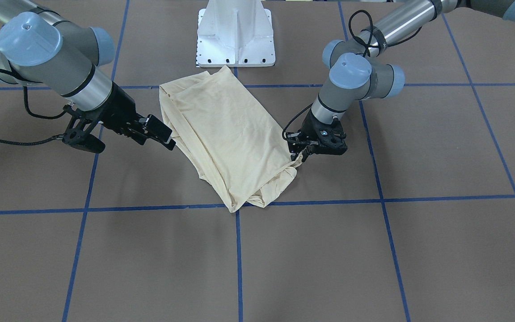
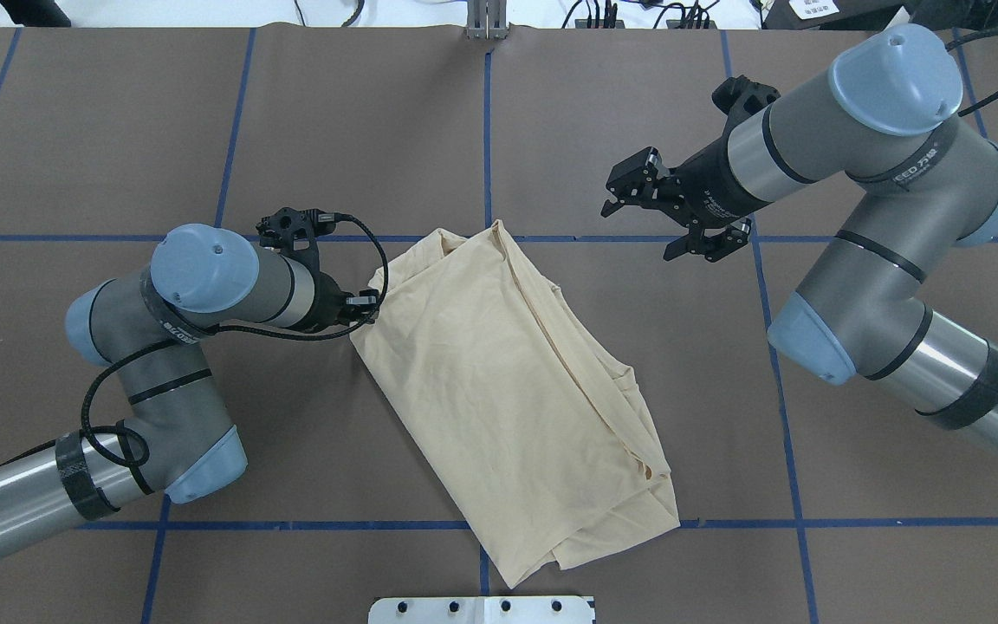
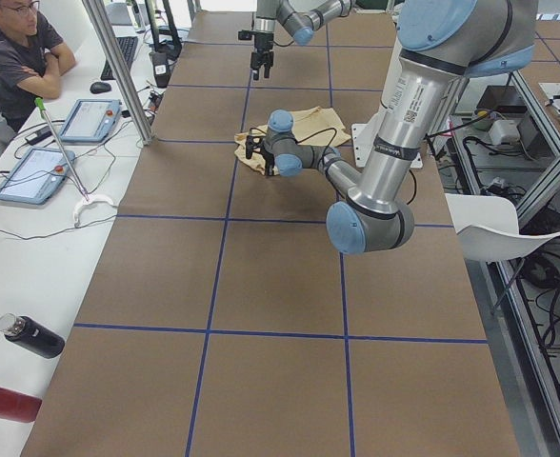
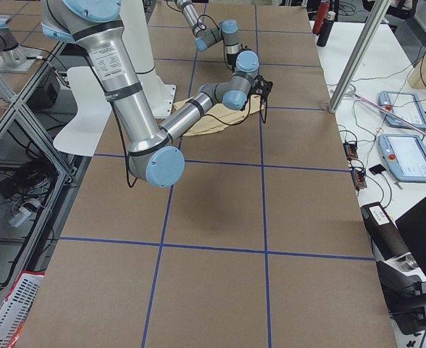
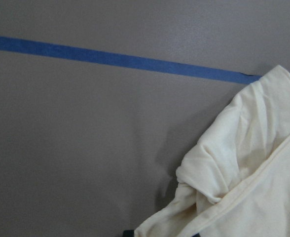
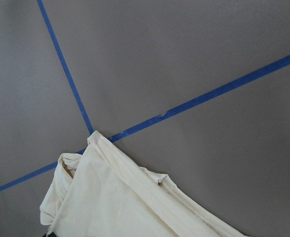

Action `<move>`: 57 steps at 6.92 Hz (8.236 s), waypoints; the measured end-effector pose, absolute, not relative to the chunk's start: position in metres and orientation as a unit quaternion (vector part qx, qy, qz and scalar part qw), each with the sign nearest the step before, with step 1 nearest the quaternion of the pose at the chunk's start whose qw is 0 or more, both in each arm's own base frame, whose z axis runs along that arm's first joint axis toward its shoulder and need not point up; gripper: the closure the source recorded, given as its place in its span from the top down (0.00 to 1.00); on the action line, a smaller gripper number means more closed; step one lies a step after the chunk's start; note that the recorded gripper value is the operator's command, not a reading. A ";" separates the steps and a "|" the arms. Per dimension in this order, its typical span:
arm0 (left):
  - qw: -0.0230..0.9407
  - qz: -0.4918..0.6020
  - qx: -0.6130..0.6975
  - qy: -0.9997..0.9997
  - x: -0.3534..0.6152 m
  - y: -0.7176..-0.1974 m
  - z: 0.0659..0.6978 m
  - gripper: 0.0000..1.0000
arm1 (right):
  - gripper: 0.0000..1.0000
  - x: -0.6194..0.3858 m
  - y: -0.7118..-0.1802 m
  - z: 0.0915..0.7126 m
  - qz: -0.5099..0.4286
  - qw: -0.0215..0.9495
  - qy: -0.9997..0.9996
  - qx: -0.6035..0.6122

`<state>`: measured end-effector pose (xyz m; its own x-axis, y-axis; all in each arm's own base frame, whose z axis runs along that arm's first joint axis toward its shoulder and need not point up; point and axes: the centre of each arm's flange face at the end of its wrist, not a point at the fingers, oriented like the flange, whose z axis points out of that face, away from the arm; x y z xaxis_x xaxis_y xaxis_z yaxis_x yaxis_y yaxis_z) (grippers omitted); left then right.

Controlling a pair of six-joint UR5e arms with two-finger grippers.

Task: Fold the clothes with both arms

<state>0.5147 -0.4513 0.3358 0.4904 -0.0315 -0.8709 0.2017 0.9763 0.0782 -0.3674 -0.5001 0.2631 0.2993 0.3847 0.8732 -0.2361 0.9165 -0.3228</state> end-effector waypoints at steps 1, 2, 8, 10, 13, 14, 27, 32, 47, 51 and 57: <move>0.860 -0.068 0.084 0.498 0.515 -0.451 0.336 0.00 | 1.00 -0.367 -0.500 0.264 0.193 0.803 -0.559 -0.067; 0.863 -0.069 0.082 0.495 0.515 -0.452 0.334 0.00 | 1.00 -0.367 -0.500 0.264 0.193 0.803 -0.559 -0.067; 0.861 -0.087 0.090 0.493 0.516 -0.481 0.307 0.00 | 1.00 -0.363 -0.498 0.268 0.195 0.803 -0.559 -0.065; 0.862 -0.110 0.106 0.483 0.515 -0.524 0.299 0.00 | 1.00 -0.360 -0.496 0.268 0.195 0.802 -0.561 -0.063; 0.863 -0.123 0.137 0.470 0.503 -0.576 0.289 0.00 | 1.00 -0.359 -0.495 0.270 0.196 0.802 -0.560 -0.063; 0.864 -0.128 0.150 0.462 0.505 -0.589 0.290 0.00 | 1.00 -0.358 -0.495 0.272 0.196 0.803 -0.559 -0.063; 0.832 -0.097 0.211 0.503 0.402 -0.619 0.311 1.00 | 1.00 -0.411 -0.471 0.272 0.065 0.841 -0.537 0.003; 0.839 -0.041 0.230 0.492 0.356 -0.578 0.353 1.00 | 1.00 -0.525 -0.409 0.220 -0.024 0.908 -0.416 0.040; 0.845 -0.030 0.226 0.484 0.361 -0.575 0.366 1.00 | 1.00 -0.581 -0.353 0.278 -0.086 0.957 -0.276 0.021; 0.845 -0.030 0.226 0.484 0.363 -0.576 0.365 1.00 | 1.00 -0.560 -0.357 0.282 -0.097 0.958 -0.269 0.028; 0.848 -0.029 0.223 0.479 0.367 -0.580 0.375 1.00 | 1.00 -0.582 -0.397 0.256 -0.111 0.947 -0.294 0.070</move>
